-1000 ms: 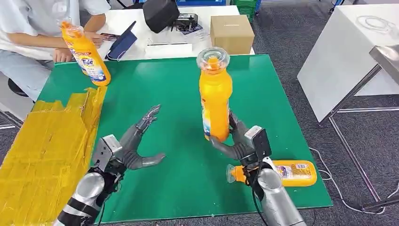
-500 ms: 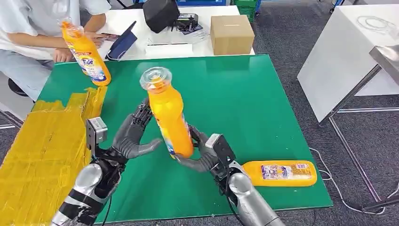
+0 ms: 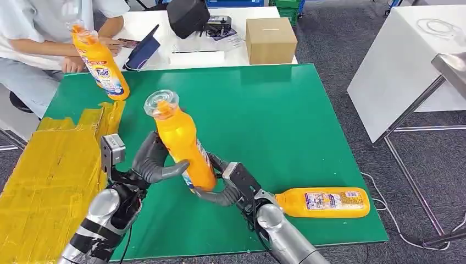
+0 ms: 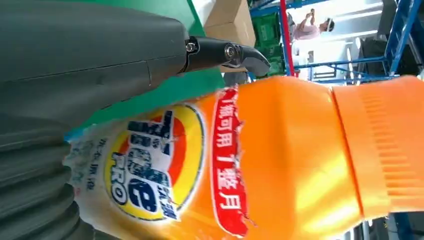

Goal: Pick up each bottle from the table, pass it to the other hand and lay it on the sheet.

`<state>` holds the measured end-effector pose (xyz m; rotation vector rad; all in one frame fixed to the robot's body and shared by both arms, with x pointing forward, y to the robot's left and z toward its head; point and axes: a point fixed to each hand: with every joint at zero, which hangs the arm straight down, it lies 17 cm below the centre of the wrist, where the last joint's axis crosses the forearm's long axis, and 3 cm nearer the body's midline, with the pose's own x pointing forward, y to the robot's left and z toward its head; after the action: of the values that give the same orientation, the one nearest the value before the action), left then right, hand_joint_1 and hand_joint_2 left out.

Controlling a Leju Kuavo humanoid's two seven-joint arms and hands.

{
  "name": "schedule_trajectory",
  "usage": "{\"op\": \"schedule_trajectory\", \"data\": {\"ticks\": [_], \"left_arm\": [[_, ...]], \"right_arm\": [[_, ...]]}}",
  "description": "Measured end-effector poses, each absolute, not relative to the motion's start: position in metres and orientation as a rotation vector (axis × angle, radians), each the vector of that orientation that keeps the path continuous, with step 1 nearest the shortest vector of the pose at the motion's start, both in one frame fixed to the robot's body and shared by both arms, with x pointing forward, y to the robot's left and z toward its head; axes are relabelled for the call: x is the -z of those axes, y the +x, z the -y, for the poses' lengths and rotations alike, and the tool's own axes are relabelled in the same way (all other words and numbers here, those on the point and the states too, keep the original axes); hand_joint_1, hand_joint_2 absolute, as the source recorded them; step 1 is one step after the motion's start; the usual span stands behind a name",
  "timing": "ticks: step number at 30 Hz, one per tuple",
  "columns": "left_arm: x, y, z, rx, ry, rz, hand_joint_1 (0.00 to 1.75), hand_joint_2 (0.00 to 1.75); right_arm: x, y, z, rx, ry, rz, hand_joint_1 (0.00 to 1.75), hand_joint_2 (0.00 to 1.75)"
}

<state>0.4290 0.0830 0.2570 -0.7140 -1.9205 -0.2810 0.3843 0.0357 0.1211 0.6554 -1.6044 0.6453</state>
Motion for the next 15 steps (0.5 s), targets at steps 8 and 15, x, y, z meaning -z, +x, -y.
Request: {"op": "schedule_trajectory", "data": {"ticks": [8,15], "left_arm": [[-0.255,0.428,-0.080,0.287,-0.715,1.914,0.00,1.75],[-0.254,0.428,-0.079,0.295,-0.705,1.917,0.86,1.75]], "right_arm": [[-0.113,0.387,-0.035,-0.657,0.632,1.591,1.75,1.75],[-0.107,0.388,-0.033,-0.655,0.619,1.580,1.75,1.75]]}}
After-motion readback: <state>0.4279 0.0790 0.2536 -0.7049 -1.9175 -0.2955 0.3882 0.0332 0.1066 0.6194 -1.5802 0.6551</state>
